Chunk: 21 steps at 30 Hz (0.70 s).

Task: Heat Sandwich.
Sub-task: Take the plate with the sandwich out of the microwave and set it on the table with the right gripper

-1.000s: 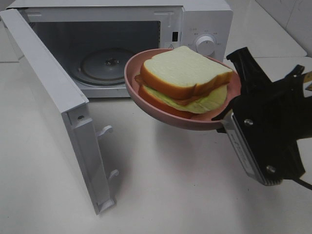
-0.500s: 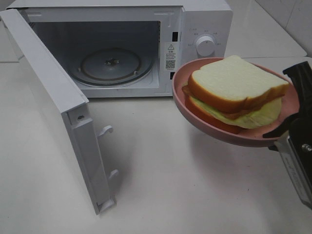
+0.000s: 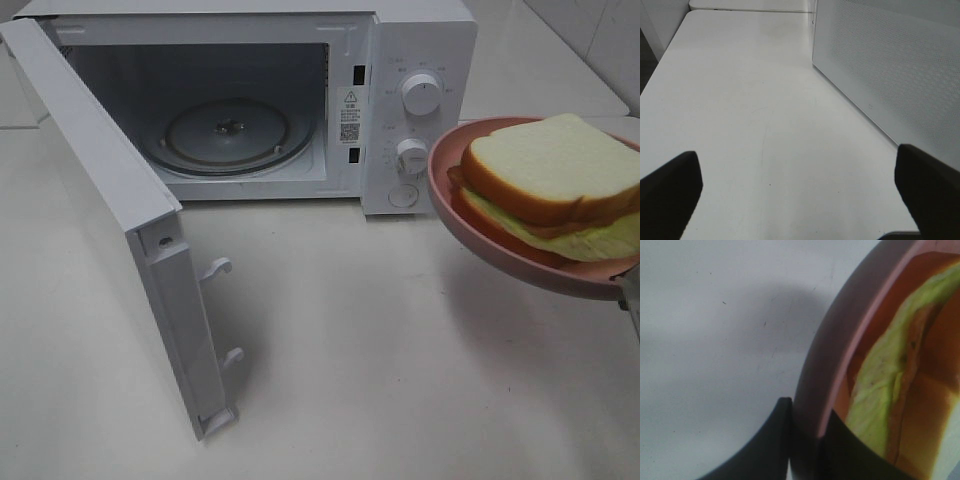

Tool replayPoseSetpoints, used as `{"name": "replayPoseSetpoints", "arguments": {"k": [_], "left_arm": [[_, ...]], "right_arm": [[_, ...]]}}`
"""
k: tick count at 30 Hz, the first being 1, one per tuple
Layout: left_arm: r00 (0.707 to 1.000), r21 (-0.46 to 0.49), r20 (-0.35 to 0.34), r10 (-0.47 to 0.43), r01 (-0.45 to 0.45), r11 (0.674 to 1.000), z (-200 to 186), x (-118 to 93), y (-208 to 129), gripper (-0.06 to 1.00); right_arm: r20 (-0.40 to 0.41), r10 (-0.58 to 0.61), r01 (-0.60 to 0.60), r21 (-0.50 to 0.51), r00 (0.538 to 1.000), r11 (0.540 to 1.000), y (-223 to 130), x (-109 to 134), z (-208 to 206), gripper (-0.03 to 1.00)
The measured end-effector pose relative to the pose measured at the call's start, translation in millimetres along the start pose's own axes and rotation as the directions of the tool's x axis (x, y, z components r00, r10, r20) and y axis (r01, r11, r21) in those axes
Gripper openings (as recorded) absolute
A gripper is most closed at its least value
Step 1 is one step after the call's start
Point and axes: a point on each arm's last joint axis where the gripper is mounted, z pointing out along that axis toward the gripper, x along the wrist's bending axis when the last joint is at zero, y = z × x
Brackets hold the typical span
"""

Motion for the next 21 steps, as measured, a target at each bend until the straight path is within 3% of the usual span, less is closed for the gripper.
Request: {"name": "replayPoseSetpoints", "arguments": {"k": [10, 21], "left_arm": [[1.000, 0.000, 0.000, 0.000, 0.000, 1.000, 0, 0, 0, 0.97], [1.000, 0.000, 0.000, 0.000, 0.000, 1.000, 0, 0, 0, 0.97]], "right_arm": [[-0.009, 0.085, -0.084, 0.051, 0.996, 0.995, -5, 1, 0, 0.10], [0.014, 0.201, -0.200, 0.179, 0.980, 0.963, -16, 2, -1, 0.10]]}}
